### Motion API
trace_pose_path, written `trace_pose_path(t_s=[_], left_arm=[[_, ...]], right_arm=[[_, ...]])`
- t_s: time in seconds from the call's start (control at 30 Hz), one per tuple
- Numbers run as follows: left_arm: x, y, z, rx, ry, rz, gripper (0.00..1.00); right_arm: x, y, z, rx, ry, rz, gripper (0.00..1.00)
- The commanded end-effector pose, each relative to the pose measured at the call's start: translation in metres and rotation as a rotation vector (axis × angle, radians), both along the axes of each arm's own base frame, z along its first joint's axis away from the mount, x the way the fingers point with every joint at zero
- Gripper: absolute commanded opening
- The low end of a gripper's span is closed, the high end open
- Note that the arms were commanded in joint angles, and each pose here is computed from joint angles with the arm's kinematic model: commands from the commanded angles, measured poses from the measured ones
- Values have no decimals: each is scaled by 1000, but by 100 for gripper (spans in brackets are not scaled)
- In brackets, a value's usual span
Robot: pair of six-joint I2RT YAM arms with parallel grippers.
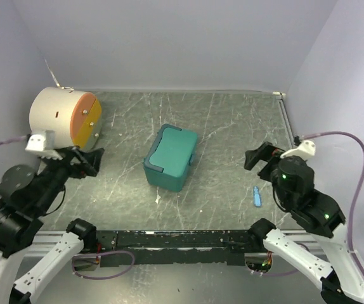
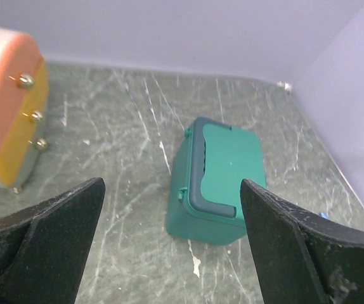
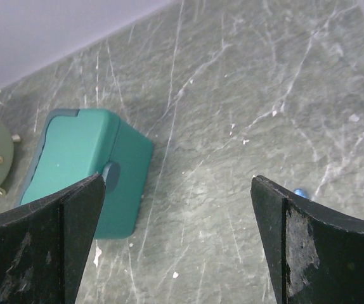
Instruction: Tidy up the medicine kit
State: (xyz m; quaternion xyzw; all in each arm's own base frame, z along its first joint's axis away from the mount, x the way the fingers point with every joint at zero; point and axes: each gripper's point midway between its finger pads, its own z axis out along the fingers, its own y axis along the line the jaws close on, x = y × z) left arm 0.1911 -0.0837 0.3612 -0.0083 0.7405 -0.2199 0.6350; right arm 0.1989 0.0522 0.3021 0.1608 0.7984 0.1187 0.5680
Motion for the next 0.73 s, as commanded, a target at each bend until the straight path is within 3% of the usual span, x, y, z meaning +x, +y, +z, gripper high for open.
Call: trace_pose_path(t_s=[0.0, 0.23, 0.7], left_arm=[[-31, 46, 23, 42, -89, 136, 100], [-65, 79, 48, 49, -178, 215, 100], [-61, 75, 30, 56, -122, 208, 100]], right_arm=[[-23, -37, 16, -35, -40, -81, 100], [-48, -63, 49, -2, -143, -108, 100], [-51, -67, 57, 5, -180, -107, 100]])
